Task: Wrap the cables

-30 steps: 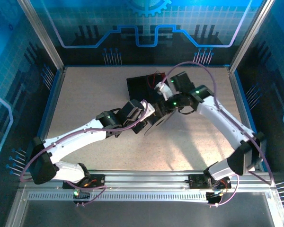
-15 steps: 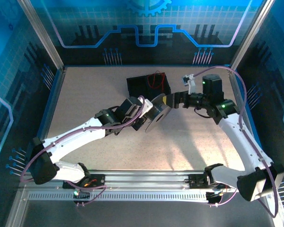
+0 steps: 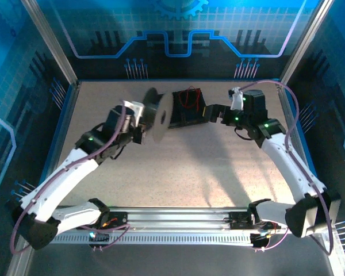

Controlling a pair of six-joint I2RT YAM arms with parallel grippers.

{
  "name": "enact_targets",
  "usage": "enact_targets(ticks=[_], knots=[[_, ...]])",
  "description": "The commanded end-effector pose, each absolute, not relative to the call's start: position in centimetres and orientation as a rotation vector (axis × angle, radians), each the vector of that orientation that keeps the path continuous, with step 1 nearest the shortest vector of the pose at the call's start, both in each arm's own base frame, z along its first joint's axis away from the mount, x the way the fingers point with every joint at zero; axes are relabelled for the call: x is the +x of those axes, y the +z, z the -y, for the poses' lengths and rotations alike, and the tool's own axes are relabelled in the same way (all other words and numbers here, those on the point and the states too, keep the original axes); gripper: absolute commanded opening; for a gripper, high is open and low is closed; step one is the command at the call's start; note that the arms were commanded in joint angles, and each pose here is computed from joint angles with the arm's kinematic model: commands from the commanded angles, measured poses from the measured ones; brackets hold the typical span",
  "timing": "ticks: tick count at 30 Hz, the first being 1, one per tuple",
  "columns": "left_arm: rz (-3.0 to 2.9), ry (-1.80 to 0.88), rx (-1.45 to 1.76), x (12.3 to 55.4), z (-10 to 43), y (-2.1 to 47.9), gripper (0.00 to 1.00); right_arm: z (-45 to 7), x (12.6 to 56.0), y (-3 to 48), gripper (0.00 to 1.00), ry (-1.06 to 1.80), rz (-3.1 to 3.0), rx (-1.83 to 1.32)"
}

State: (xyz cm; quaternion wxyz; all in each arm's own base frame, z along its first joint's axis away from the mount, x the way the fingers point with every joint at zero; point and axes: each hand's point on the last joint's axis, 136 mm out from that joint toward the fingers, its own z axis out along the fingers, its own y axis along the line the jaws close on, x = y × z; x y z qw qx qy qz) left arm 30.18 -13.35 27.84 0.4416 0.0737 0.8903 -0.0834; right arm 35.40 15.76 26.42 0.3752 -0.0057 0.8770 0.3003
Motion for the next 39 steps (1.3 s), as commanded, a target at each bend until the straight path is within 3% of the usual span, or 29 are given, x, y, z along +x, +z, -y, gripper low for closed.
enact_targets(ticks=[1,4,7,11,14,16,18,21,23,30,34,39], knots=[[-2.128,-0.214,-0.088,29.9,9.2,31.8,0.00,-16.9,37.5,26.6,1.00,0.649,-2.252,-0.044],[-2.126,-0.217,-0.184,29.6,7.0,31.9,0.00,-19.6,39.2,25.4,1.00,0.625,-2.274,-0.175],[-2.135,-0.224,-0.221,29.4,6.2,31.7,0.00,-20.9,41.5,23.7,0.93,0.514,-2.303,-0.267],[-2.142,-0.237,-0.233,29.1,6.0,31.3,0.00,-18.9,45.1,20.7,0.86,0.385,-2.385,-0.214],[-2.148,-0.250,-0.237,28.8,6.0,31.1,0.00,-16.9,47.5,18.0,0.78,0.308,-2.439,-0.173],[-2.152,-0.256,-0.241,28.8,6.0,31.1,0.00,-16.1,48.7,16.0,0.64,0.320,-2.472,-0.155],[-2.154,-0.263,-0.241,28.8,6.0,31.1,0.00,-15.5,49.4,14.4,0.61,0.285,-2.495,-0.155],[-2.163,-0.273,-0.245,28.9,6.2,30.8,0.00,-15.5,50.2,12.3,0.60,0.266,-2.509,-0.175],[-2.167,-0.279,-0.244,29.0,6.3,30.7,0.00,-15.7,50.6,11.2,0.54,0.265,-2.522,-0.174],[-2.177,-0.296,-0.245,29.1,6.6,30.4,0.00,-14.2,51.7,7.2,0.53,0.174,-2.587,-0.085],[-2.181,-0.301,-0.243,29.1,6.7,30.3,0.00,-12.9,51.5,6.0,0.36,0.116,-2.601,-0.052],[-2.189,-0.321,-0.241,29.3,7.0,30.1,0.00,-11.2,50.4,6.2,0.33,0.010,-2.577,-0.044]])
